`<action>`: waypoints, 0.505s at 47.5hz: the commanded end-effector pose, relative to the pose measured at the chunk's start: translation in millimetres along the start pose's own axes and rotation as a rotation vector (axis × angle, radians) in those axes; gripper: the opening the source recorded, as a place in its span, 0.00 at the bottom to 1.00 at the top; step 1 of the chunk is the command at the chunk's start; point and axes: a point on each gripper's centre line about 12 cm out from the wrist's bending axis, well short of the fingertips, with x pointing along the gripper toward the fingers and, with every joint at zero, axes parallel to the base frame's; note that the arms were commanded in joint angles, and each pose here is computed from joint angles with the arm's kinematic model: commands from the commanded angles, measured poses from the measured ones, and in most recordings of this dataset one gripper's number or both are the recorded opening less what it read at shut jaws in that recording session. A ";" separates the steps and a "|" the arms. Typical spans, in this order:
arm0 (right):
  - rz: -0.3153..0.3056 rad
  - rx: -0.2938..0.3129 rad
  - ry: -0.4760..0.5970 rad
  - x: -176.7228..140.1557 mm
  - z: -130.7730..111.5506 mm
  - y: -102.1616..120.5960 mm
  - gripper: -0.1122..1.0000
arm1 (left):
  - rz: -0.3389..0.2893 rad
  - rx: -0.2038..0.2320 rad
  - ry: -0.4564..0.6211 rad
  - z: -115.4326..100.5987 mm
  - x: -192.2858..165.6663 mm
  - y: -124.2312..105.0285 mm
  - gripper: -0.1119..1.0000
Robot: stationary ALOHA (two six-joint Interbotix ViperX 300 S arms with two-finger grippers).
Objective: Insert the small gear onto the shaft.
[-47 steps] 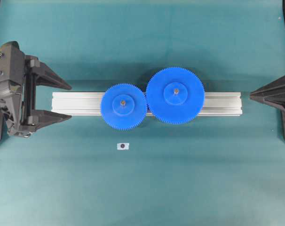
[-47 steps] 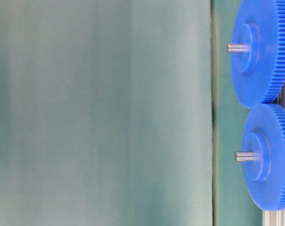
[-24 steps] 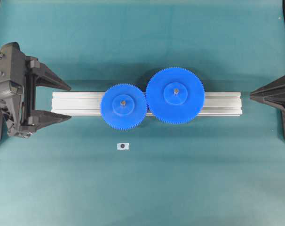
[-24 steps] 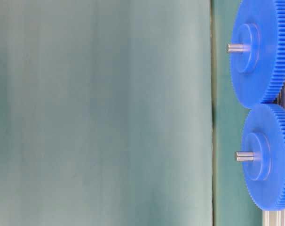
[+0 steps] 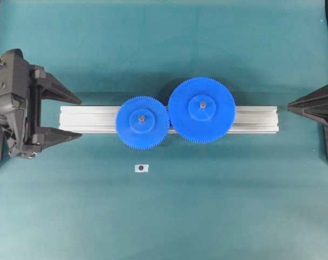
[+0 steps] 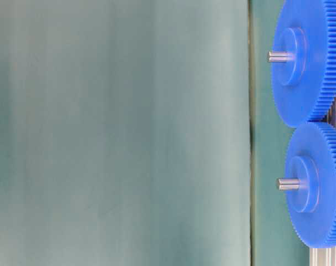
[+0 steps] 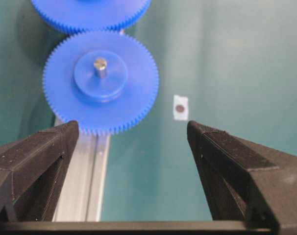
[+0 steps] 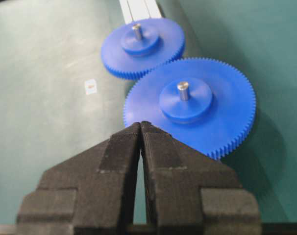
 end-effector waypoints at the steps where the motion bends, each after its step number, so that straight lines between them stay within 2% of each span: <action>1: 0.002 0.002 -0.012 0.1 5.4 1.2 0.20 | -0.004 0.008 -0.015 4.4 -1.1 -1.4 0.92; 24: 0.001 0.000 -0.009 0.2 4.6 1.0 0.20 | -0.004 0.008 -0.014 4.3 -1.1 -1.3 0.92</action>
